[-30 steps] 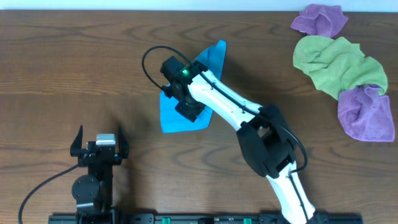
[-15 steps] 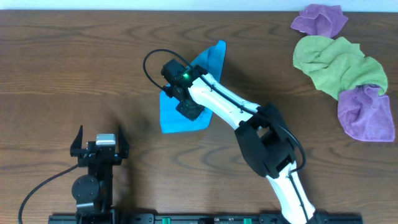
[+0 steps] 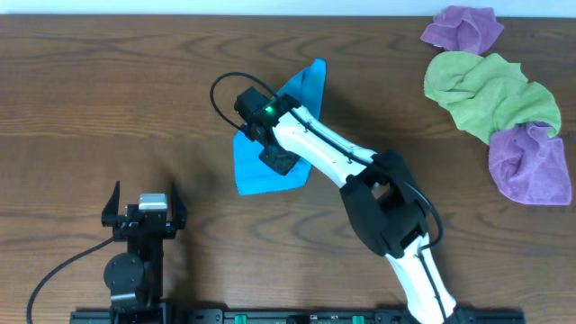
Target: Fold the cloth
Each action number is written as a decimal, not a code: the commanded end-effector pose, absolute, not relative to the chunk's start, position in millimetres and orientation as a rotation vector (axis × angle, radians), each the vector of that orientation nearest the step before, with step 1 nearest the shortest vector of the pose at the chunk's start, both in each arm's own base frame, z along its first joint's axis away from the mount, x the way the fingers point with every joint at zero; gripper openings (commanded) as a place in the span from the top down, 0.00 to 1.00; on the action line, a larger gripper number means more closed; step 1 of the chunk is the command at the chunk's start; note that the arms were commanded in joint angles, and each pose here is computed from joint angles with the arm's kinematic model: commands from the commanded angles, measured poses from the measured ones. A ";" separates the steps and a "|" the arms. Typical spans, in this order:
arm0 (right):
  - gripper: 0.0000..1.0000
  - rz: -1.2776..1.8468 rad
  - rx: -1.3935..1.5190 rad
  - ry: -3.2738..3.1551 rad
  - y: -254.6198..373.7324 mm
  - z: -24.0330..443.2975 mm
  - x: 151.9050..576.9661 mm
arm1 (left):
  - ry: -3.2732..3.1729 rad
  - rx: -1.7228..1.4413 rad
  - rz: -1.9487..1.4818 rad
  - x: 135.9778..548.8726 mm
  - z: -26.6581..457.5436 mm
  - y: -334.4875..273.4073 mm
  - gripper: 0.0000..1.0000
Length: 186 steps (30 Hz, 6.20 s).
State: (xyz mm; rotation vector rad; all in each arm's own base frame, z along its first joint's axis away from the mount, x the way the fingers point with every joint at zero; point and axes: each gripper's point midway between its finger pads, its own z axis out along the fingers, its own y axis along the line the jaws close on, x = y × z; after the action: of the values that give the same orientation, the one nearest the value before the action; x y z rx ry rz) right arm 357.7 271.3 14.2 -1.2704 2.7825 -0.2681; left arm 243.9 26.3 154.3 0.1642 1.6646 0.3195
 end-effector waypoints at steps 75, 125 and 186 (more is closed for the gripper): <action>0.50 -0.097 0.196 3.094 33.0 73.6 422.5 | 1.733 0.178 0.328 242.2 135.6 27.7 0.05; 0.57 0.073 0.123 3.093 33.0 -2.3 432.3 | 1.733 0.178 0.328 242.2 135.6 27.7 0.05; 0.41 0.467 -1.071 2.802 350.5 79.0 317.6 | 1.733 0.178 0.328 242.2 135.6 27.7 0.05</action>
State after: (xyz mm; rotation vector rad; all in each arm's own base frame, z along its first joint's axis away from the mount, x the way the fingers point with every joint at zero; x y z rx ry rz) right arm 304.1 353.5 58.6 -1.0467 2.8791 0.4940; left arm 243.9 26.3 154.5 0.1648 1.6642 0.3195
